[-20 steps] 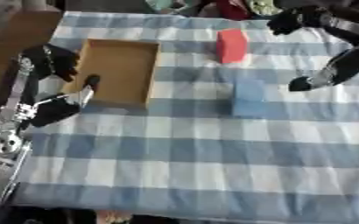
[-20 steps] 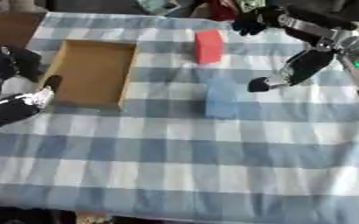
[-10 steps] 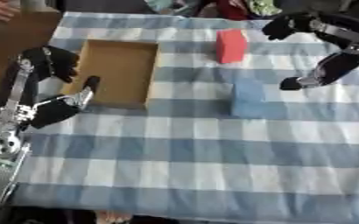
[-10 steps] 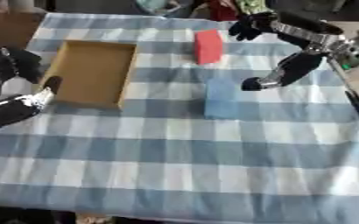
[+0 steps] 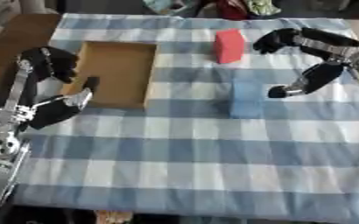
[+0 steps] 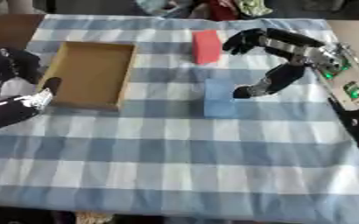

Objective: Pick up objects on the table and place them in the box.

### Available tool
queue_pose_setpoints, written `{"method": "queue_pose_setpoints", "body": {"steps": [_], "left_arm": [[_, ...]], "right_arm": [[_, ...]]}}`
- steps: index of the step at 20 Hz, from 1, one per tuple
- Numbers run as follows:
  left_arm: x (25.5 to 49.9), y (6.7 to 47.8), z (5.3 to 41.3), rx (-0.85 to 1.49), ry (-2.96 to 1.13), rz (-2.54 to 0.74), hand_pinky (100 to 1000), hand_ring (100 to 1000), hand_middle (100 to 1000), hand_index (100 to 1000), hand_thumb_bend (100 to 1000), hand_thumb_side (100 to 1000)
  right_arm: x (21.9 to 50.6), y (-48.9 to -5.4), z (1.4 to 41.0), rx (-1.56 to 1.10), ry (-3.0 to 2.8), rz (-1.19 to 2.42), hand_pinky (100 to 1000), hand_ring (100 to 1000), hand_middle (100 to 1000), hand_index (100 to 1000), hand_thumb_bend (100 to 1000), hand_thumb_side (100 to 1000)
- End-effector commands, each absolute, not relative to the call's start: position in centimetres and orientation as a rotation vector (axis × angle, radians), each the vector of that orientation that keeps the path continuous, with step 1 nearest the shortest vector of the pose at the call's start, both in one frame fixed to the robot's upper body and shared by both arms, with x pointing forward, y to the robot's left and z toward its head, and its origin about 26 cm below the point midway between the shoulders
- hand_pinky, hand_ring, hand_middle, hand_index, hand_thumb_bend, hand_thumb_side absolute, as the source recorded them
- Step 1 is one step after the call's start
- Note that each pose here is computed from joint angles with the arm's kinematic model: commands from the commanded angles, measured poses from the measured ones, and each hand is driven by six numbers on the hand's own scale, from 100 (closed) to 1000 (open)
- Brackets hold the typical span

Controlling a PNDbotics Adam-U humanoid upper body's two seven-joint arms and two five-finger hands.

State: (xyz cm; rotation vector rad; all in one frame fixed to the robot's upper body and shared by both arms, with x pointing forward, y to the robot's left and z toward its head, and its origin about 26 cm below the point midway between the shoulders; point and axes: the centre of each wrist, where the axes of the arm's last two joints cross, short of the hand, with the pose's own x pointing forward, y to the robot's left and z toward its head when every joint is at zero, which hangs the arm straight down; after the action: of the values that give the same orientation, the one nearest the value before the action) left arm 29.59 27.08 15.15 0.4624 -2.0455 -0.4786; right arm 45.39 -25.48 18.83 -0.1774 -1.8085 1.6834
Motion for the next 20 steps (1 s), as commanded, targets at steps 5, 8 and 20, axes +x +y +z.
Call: {"method": "queue_pose_setpoints", "body": {"steps": [5, 8, 20], "left_arm": [[29.6, 27.2, 15.6, 0.463, -2.061, -0.489, 503, 530, 511, 631, 436, 100], [29.6, 27.2, 15.6, 0.464, -2.060, -0.489, 503, 530, 511, 631, 435, 100], [29.6, 27.1, 15.6, 0.459, -2.058, -0.490, 504, 531, 511, 631, 433, 100]], "right_arm": [[46.0, -25.6, 18.2, -0.203, -1.784, 1.690, 821, 817, 858, 881, 615, 488], [46.1, -25.5, 17.6, -0.200, -1.770, 1.697, 821, 815, 855, 881, 615, 490], [46.4, -24.8, 15.6, -0.181, -1.728, 1.715, 818, 799, 839, 868, 610, 495]]}}
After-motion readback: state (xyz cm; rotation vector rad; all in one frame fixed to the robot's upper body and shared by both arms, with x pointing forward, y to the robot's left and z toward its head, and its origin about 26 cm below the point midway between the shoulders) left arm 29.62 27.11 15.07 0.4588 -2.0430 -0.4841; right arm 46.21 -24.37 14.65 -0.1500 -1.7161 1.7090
